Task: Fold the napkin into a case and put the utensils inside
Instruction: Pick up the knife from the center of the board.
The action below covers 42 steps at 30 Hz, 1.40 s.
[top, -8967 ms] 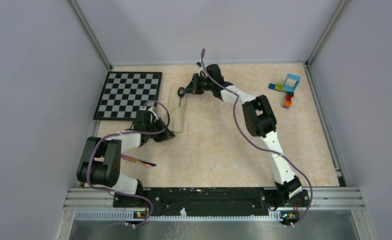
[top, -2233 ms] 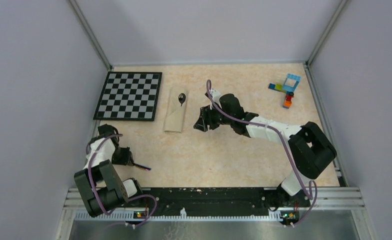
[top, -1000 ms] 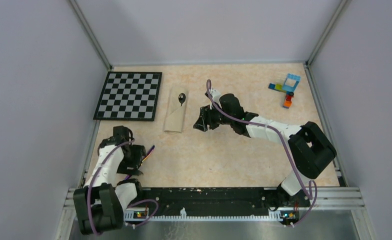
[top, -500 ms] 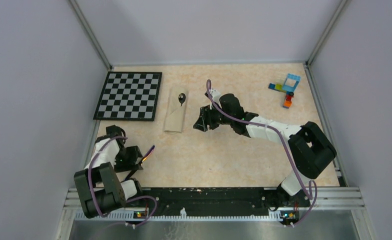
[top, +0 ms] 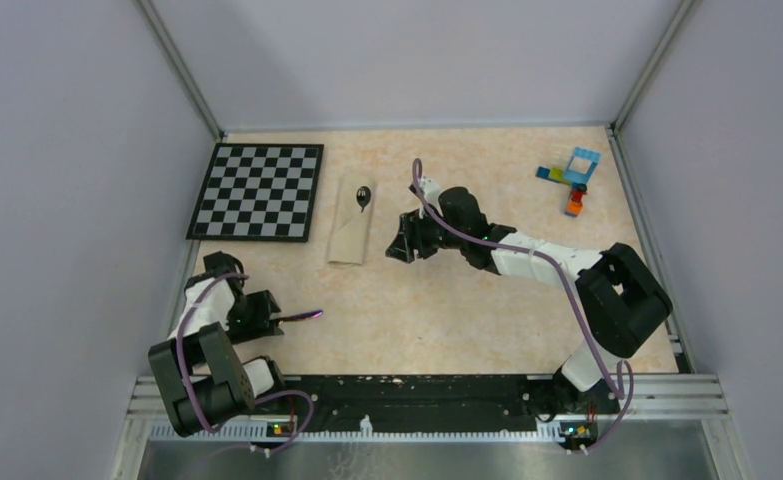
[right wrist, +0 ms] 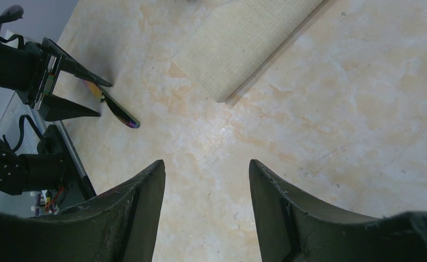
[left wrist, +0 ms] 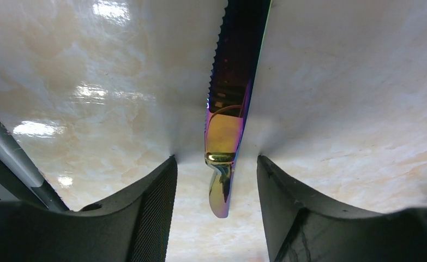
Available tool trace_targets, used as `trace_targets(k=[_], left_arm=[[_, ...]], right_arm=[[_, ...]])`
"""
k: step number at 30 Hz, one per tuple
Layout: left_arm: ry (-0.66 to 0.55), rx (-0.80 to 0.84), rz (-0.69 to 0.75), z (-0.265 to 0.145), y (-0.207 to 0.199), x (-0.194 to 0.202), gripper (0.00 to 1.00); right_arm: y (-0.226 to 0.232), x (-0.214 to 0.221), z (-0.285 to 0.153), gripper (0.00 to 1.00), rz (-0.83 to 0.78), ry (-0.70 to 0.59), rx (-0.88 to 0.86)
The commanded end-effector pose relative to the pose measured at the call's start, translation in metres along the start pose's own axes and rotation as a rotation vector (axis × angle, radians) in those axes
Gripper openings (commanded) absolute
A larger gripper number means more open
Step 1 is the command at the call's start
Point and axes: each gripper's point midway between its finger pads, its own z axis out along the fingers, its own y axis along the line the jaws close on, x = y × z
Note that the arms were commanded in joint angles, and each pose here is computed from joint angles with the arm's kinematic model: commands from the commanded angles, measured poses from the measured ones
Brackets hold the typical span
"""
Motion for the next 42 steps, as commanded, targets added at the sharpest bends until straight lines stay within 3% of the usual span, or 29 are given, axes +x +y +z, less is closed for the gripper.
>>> trace_targets(k=[1,17,27,42], left_arm=[[-0.107,-0.009,0.021,0.014,0.009,-0.022,0.6],[-0.172,-0.108,0.067,0.031,0.022,-0.037,0.43],[-0.222,-0.055,0.155,0.028,0.009,-0.047,0.0],[-0.154,0.178,0.413,-0.032,-0.014,-0.025,0.0]], right_arm=[[0.002,-0.007,0.002,0.57,-0.011,-0.03,-0.024],[0.001,-0.005,0.002,0.57,-0.01,-0.027,-0.019],[0.0,-0.005,0.003,0.57,-0.011,-0.029,-0.015],[-0.005,-0.001,0.009,0.57,-0.007,-0.018,-0.011]])
